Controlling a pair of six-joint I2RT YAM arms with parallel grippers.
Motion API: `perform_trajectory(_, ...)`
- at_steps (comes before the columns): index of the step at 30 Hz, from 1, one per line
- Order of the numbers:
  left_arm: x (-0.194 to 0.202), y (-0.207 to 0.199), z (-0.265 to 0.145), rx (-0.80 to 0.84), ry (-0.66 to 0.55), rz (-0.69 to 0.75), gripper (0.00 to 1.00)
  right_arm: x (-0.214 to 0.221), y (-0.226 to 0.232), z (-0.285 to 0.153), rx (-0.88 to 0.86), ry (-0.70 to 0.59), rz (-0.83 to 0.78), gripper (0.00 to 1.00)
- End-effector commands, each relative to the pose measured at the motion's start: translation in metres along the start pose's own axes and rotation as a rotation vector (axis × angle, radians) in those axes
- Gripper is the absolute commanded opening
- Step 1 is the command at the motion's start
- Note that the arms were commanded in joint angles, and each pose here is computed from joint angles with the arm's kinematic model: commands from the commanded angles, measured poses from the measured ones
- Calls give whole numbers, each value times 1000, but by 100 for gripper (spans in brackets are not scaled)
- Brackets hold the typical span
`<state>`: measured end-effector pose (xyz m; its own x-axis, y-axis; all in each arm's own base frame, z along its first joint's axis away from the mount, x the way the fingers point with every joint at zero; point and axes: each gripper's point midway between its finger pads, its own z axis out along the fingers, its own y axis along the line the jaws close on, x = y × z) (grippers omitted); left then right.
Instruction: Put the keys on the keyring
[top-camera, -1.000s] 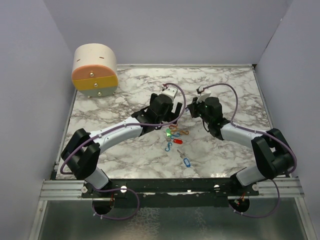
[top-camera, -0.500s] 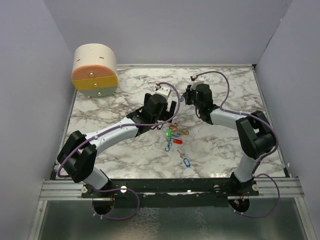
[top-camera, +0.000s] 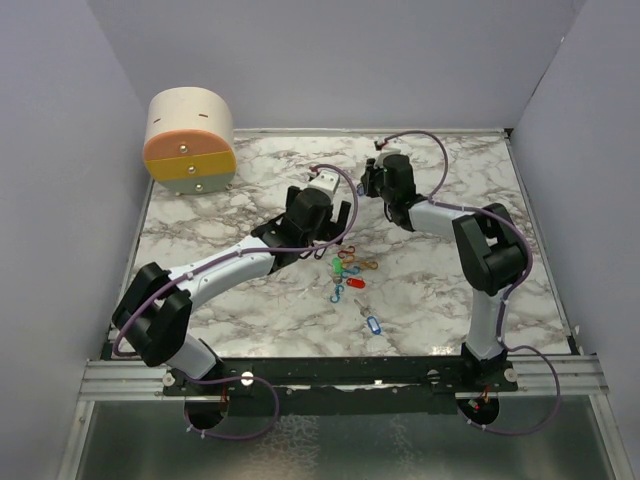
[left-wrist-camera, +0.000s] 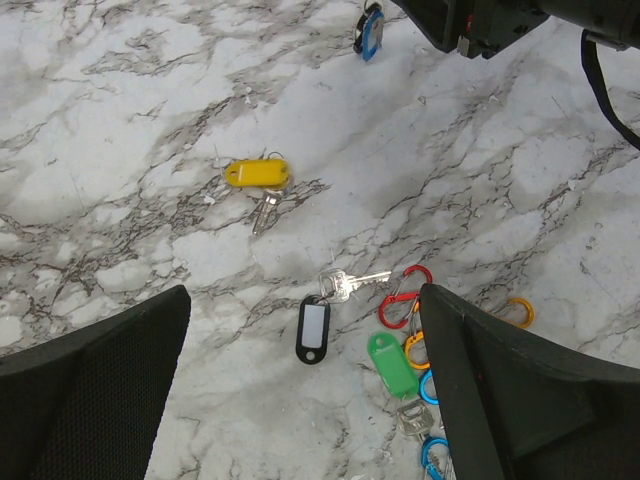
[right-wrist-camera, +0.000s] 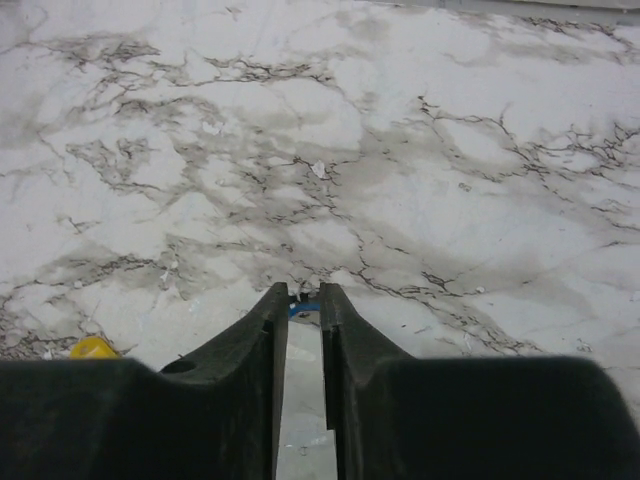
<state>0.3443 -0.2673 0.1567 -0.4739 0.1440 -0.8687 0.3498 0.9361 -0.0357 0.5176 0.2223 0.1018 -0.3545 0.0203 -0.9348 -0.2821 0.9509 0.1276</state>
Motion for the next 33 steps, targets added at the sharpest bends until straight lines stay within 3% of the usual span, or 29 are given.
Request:
perform_trajectory(1, -14, 4, -8, -4, -54, -32, 99, -9, -2, 3, 1, -17, 7, 33)
perform_trajectory(4, -15, 4, -8, -2, -54, -33, 99, -14, -3, -4, 2, -40, 6, 44)
perform_trajectory(13, -12, 9, -5, -15, -51, -43, 99, 1, 4, -54, -57, -13, 38, 45)
perform_trajectory(22, 1, 18, 10, -32, -12, -69, 99, 24, 35, -112, -261, 54, 76, 44)
perform_trajectory(33, 5, 26, 10, -56, 4, -78, 96, 38, 75, -70, -447, 152, 174, 38)
